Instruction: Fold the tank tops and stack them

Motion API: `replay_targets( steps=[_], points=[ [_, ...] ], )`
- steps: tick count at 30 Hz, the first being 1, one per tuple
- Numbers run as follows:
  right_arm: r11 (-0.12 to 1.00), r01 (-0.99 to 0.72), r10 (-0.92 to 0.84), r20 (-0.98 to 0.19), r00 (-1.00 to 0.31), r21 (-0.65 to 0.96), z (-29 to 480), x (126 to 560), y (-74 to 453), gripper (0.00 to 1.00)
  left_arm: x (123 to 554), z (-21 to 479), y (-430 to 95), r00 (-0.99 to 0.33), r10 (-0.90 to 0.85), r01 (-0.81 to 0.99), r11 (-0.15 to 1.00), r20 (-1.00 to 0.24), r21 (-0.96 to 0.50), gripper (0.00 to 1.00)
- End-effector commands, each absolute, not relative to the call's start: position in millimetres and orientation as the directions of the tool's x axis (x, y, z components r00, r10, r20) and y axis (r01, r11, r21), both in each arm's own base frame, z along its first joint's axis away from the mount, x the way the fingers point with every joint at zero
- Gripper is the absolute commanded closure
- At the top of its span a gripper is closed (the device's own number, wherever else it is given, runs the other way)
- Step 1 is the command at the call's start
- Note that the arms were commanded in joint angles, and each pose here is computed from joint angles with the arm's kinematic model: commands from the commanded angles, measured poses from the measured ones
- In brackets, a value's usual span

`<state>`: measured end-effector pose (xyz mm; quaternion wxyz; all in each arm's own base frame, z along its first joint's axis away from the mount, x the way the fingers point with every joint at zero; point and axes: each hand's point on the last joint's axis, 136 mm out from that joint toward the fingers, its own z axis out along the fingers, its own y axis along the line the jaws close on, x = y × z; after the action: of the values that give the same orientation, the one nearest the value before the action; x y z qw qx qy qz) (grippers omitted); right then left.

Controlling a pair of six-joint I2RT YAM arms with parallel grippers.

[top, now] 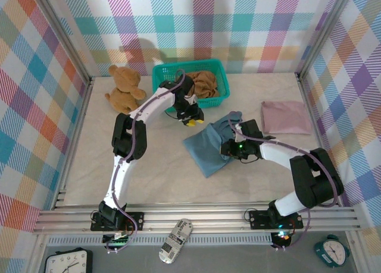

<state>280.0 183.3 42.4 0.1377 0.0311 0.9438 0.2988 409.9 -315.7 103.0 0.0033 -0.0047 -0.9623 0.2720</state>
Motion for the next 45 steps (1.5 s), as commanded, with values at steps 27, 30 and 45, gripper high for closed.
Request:
replay_targets(
  steps=[27, 30, 45],
  points=[
    [0.721, -0.677, -0.487, -0.586, -0.647, 0.148, 78.6, 228.0, 267.4, 0.45, 348.0, 30.8, -241.5, -0.981, 0.111, 0.054, 0.945, 0.160, -0.322, 0.55],
    [0.679, -0.728, -0.556, -0.582, -0.594, 0.095, 66.5, 219.5, 282.1, 0.44, 351.6, 28.7, -245.1, -0.983, 0.107, 0.050, 0.938, 0.151, -0.342, 0.55],
    [0.638, -0.756, -0.737, -0.399, -0.545, -0.146, 16.8, 211.9, 270.6, 0.56, 343.0, 25.2, -259.3, -0.972, 0.130, 0.045, 0.919, 0.194, -0.391, 0.77]
  ],
)
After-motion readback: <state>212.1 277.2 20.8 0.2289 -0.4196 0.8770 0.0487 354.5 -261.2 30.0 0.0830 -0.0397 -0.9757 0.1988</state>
